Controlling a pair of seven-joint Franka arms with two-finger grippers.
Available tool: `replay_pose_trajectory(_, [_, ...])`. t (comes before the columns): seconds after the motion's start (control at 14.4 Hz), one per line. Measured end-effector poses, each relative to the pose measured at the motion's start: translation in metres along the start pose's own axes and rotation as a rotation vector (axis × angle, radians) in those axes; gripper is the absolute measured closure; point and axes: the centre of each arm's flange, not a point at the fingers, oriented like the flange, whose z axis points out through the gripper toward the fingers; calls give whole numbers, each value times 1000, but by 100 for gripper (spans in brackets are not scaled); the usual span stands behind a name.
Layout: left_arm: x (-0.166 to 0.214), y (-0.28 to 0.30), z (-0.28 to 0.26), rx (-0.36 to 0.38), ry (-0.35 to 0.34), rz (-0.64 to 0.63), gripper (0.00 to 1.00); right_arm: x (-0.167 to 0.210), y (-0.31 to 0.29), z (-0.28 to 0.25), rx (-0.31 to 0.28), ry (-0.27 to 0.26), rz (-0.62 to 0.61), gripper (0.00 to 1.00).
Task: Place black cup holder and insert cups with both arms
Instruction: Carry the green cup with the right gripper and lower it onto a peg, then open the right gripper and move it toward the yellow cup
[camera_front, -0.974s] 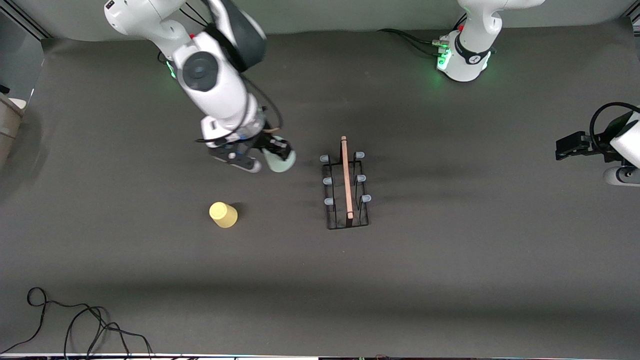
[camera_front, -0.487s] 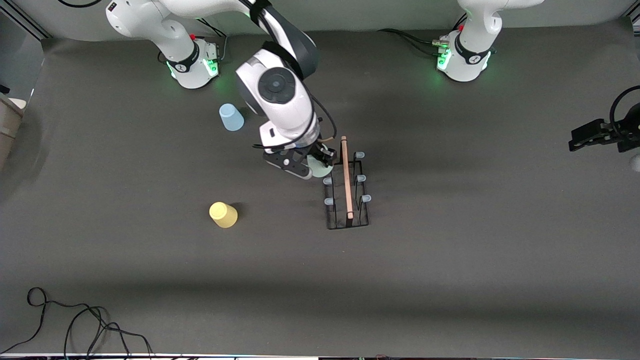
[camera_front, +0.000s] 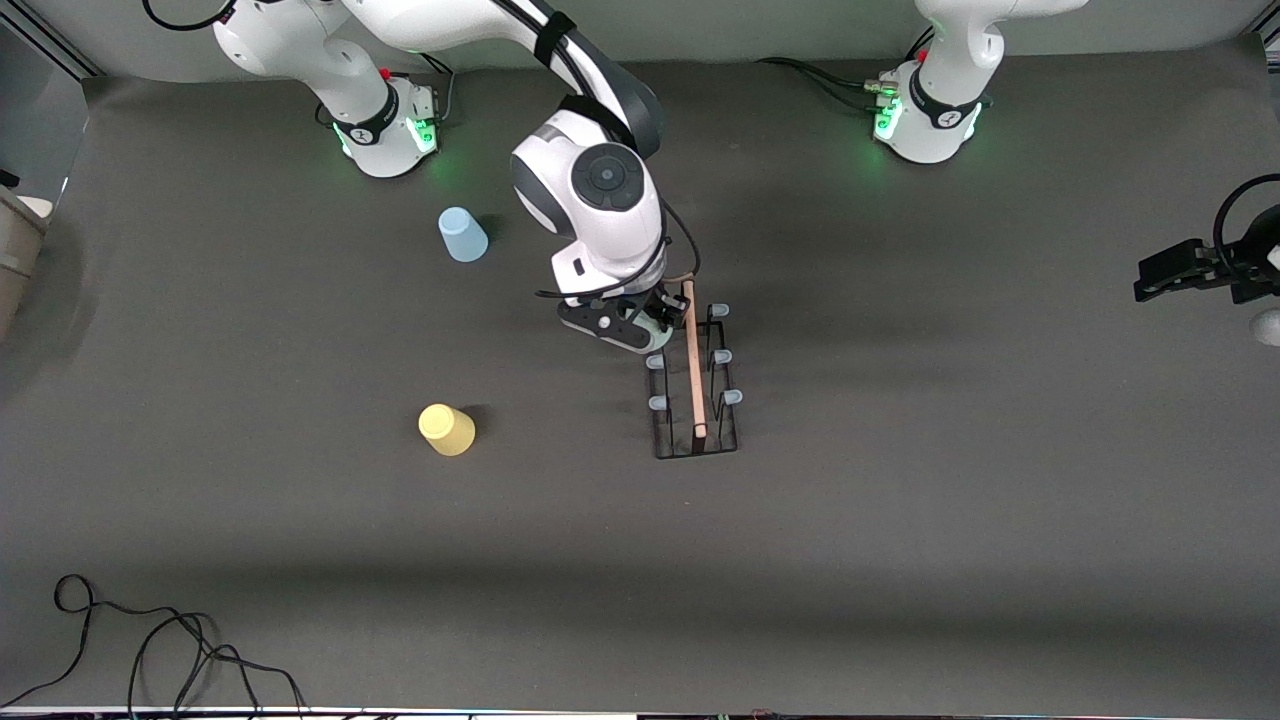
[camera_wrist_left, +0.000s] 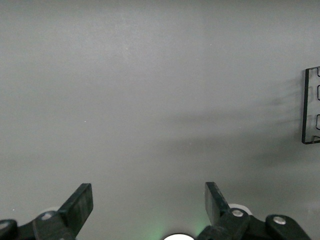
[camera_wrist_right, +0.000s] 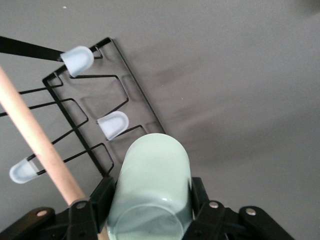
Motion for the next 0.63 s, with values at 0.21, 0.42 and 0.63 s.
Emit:
replay_pose_trajectory(0.21, [-3,4,-6,1,8,-6,0,-4,-1,7,-10,-2,-7,33])
replay_pose_trajectory(0.42, [-5,7,-9,1,15,-14,0,-6,-2,15,-22,-5,-8,17])
replay_pose_trajectory(0.63, [-5,8,-7,1,11,-17,0,-3,-1,16,-23,-3,-5,0])
